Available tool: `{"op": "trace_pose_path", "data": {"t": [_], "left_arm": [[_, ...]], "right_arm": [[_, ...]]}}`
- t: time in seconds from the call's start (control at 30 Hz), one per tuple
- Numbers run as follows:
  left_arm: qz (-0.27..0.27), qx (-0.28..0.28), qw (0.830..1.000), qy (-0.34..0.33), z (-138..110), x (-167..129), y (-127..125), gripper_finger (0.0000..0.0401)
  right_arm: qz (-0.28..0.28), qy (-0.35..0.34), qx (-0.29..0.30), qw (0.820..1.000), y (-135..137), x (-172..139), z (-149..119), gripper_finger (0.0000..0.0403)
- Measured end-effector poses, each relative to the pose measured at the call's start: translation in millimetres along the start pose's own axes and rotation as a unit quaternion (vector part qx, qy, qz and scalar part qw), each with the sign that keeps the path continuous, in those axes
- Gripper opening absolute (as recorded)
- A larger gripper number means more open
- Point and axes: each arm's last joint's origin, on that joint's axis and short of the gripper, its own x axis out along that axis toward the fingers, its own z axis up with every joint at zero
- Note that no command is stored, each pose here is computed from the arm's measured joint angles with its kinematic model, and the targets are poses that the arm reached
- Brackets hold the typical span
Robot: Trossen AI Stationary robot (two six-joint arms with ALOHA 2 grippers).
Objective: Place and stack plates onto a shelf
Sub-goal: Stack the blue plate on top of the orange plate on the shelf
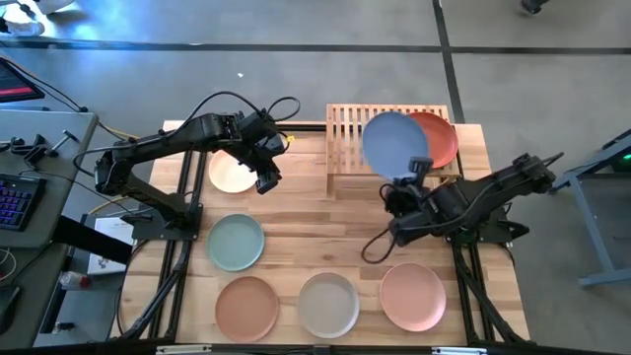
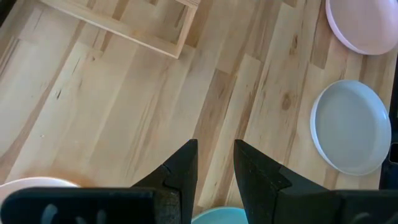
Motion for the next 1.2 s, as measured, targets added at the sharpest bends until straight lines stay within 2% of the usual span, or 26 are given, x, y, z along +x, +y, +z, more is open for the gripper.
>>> {"op": "trace_pose_path", "data": {"t": [0.13,0.3,0.63,0.83,1.2], "left_arm": [[0.0,-0.001,1.0,0.001,0,0,0,0.0092],[-0.001,0.0,1.0,0.004,-1,0,-1,0.0092],[-0.001,0.001,1.0,0.005,-1,0,-1,0.0092],[-0.001,0.001,1.0,0.005,-1,0,-1,0.0092],[-0.001,0.001,1.0,0.005,-1,0,-1,0.0092]], "right_arm": [[-0.01,0.023,0.001,1.0,-3,12,-6,0.0],[-0.022,0.062,0.052,0.996,-13,30,-15,0.0],[-0.023,0.141,0.109,0.984,-34,61,-22,0.0],[-0.002,0.185,0.13,0.974,-48,75,-26,0.0],[0.034,0.215,0.154,0.964,-54,83,-29,0.0]]}}
